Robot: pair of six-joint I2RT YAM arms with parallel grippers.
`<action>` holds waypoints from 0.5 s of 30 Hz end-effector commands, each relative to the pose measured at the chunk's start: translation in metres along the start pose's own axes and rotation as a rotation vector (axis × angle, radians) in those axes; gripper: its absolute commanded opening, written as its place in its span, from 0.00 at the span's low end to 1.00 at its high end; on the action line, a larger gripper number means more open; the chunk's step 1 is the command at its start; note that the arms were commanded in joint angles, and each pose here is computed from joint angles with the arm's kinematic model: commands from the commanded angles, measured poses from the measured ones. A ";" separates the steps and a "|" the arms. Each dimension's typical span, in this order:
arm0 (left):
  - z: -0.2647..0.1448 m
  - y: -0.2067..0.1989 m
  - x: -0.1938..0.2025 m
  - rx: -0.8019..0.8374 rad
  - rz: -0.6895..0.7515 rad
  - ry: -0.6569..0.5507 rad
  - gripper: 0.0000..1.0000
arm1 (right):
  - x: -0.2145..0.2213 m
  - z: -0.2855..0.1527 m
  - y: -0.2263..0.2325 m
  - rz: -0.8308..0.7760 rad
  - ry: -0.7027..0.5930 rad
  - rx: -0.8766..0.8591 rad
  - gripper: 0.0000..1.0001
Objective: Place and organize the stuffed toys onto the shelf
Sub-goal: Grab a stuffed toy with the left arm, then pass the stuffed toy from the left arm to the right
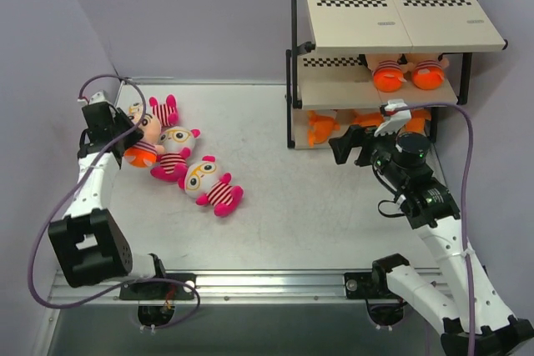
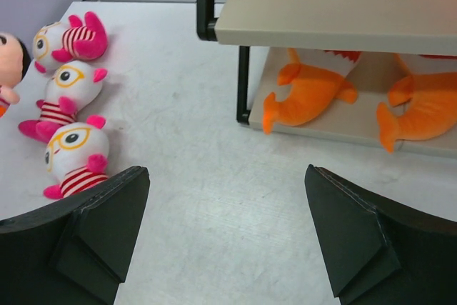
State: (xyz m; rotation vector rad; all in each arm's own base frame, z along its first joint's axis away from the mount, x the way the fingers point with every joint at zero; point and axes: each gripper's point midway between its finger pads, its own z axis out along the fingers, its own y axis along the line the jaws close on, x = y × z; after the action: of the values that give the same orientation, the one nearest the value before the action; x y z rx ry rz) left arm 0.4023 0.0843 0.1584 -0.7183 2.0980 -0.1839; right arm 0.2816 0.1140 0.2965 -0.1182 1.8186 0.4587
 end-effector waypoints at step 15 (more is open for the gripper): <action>-0.173 -0.241 0.029 0.619 -0.149 -0.152 0.27 | 0.029 0.033 0.130 0.215 0.003 -0.439 0.92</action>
State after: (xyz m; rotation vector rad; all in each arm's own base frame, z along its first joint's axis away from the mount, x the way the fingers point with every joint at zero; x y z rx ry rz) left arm 0.3551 -0.1358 0.2992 -0.4142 1.8492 -0.6820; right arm 0.2638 0.2241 0.2599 -0.2463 1.8557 0.8822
